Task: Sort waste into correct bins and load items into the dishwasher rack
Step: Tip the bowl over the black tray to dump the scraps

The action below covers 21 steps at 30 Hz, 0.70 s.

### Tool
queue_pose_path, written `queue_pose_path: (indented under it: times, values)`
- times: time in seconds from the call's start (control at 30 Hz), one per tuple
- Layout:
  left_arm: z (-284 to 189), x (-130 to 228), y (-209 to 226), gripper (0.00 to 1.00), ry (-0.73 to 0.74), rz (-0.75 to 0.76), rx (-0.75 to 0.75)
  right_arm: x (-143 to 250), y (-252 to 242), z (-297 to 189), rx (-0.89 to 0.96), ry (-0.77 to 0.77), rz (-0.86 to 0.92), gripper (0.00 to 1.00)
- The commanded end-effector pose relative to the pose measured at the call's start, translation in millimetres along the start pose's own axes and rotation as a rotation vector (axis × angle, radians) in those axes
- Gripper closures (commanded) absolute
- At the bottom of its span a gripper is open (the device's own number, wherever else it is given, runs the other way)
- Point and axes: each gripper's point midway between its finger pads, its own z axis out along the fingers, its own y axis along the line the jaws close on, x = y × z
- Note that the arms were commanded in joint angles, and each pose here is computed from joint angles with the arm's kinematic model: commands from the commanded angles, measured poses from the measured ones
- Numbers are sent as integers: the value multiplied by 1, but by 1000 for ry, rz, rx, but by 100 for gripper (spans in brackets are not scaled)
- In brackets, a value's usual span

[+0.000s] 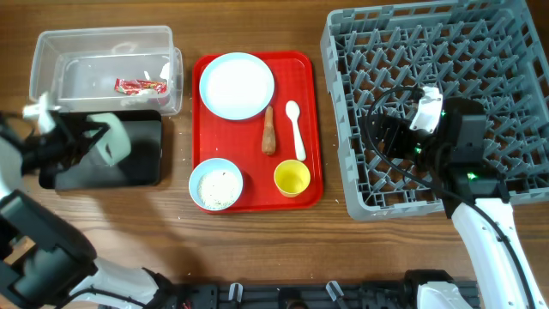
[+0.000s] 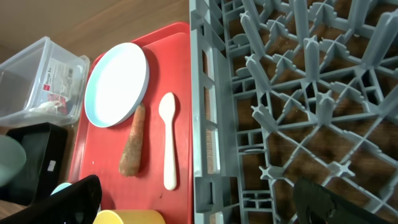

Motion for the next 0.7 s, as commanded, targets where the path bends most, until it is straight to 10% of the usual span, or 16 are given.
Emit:
queue_pose_path:
  times: [0.0,0.67]
  values:
    - [-24,-7,-20,96,-120,-17,270,-8,5,-1,-9,-13,-4,0]
    - [-53,-23,-41,96,-133,-358,570,-7,5,-1,-9,-12,-4,0]
